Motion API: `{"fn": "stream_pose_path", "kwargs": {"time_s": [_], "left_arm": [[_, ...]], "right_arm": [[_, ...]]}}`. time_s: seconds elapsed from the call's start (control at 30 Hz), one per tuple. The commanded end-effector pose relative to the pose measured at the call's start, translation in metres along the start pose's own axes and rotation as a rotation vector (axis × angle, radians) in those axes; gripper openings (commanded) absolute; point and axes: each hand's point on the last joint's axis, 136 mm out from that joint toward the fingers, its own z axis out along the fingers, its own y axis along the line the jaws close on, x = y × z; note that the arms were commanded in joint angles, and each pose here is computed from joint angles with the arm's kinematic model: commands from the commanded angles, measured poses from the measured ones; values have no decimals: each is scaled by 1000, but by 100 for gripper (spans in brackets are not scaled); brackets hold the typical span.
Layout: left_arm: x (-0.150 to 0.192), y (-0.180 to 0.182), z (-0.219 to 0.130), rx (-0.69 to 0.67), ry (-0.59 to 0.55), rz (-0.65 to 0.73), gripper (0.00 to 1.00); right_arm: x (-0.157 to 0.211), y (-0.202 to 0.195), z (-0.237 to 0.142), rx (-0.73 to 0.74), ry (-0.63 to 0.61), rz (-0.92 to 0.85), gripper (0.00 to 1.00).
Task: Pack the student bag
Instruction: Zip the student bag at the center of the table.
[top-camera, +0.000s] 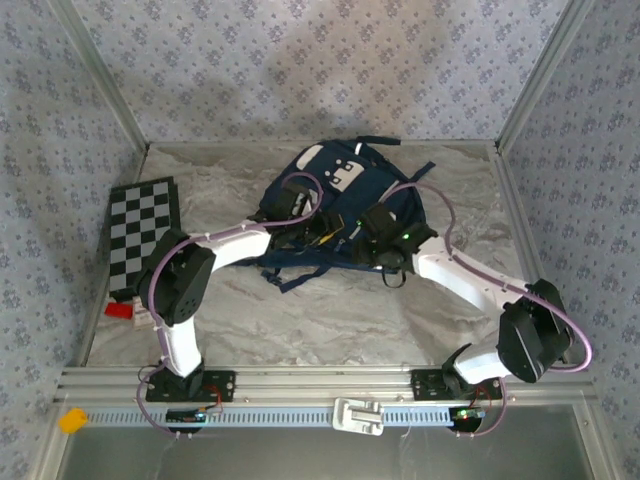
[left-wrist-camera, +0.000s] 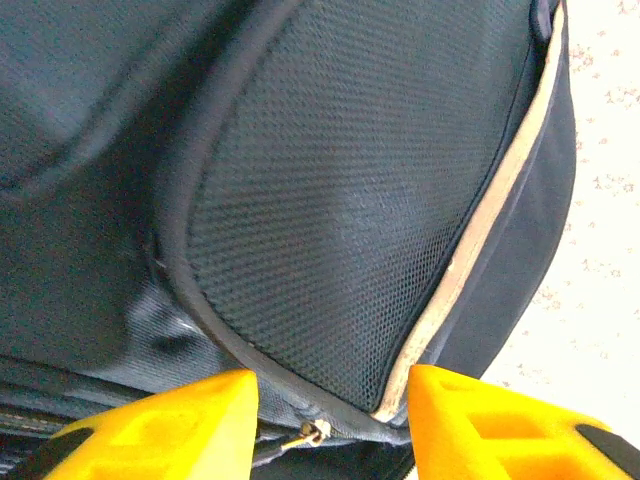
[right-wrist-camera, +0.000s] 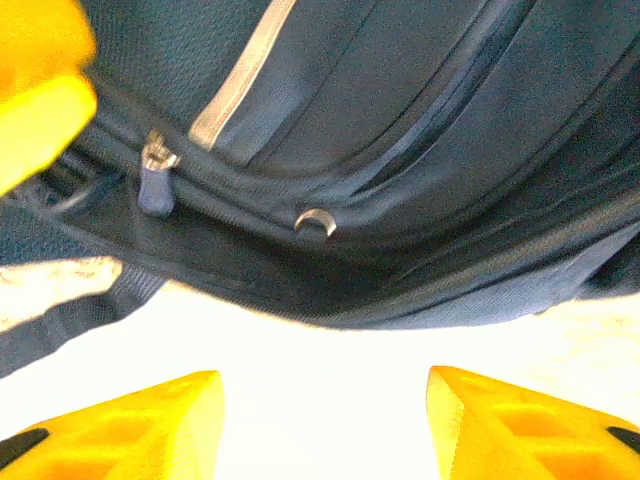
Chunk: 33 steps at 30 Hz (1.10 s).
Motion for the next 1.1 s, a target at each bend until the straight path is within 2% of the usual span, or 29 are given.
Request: {"fn": "stream_pose_path", "kwargs": {"time_s": [0.0, 0.13, 0.23, 0.33, 0.47, 0.6, 0.87, 1.07], "left_arm": [[-25, -11, -17, 57, -61, 4, 45], [-31, -8, -37, 58, -80, 28, 54], [-42, 18, -48, -31, -114, 9, 57], [-51, 42, -49, -58, -97, -57, 56], [-62, 77, -61, -146, -160, -86, 56], [-64, 91, -54, -170, -131, -99, 56], [-57, 116, -40, -218, -110, -131, 56], [-55, 127, -43, -269, -122, -127, 56]], "right_arm": [[-1, 7, 1, 86, -40, 127, 56], [-15, 41, 5, 101, -80, 167, 55], [-23, 62, 15, 105, -112, 218, 55], [-30, 72, 29, 130, -136, 258, 55], [-32, 82, 47, 157, -143, 318, 52], [-24, 77, 61, 210, -151, 390, 50], [-35, 68, 78, 290, -195, 445, 53], [-42, 54, 91, 341, -223, 479, 52]]}}
